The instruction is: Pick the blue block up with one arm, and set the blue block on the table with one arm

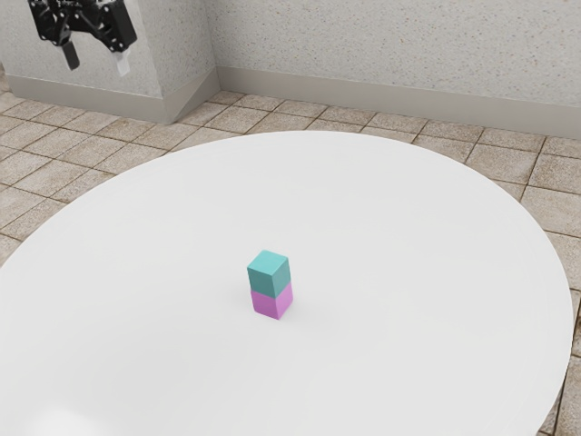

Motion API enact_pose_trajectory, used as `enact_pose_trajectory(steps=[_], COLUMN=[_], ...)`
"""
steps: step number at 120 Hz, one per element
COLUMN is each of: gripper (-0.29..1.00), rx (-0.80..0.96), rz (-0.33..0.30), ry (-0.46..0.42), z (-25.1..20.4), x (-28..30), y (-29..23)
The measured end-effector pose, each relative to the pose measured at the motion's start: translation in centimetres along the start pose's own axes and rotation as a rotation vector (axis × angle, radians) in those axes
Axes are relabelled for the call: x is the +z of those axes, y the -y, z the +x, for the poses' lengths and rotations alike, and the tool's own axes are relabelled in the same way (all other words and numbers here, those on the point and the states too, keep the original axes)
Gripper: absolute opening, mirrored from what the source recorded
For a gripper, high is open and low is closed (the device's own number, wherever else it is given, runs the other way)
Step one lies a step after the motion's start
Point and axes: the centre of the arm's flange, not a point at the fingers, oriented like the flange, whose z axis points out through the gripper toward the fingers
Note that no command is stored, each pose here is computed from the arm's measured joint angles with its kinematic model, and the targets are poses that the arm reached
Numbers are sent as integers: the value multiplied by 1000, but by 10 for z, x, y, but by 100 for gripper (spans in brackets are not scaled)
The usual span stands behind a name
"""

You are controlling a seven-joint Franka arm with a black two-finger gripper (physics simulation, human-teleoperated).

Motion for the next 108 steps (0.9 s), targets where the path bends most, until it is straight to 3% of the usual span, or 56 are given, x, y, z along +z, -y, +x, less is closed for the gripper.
enact_pose_trajectory(steps=[26, 45, 51, 71, 108], gripper=[70, 70, 70, 70, 70], rx=[-2, 34, 65, 117, 195], rz=[2, 3, 6, 1, -12], ry=[55, 232, 253, 239, 137], z=[8, -2, -7, -9, 0], x=[19, 154, 194, 265, 294], y=[-1, -17, -32, -61, -109])
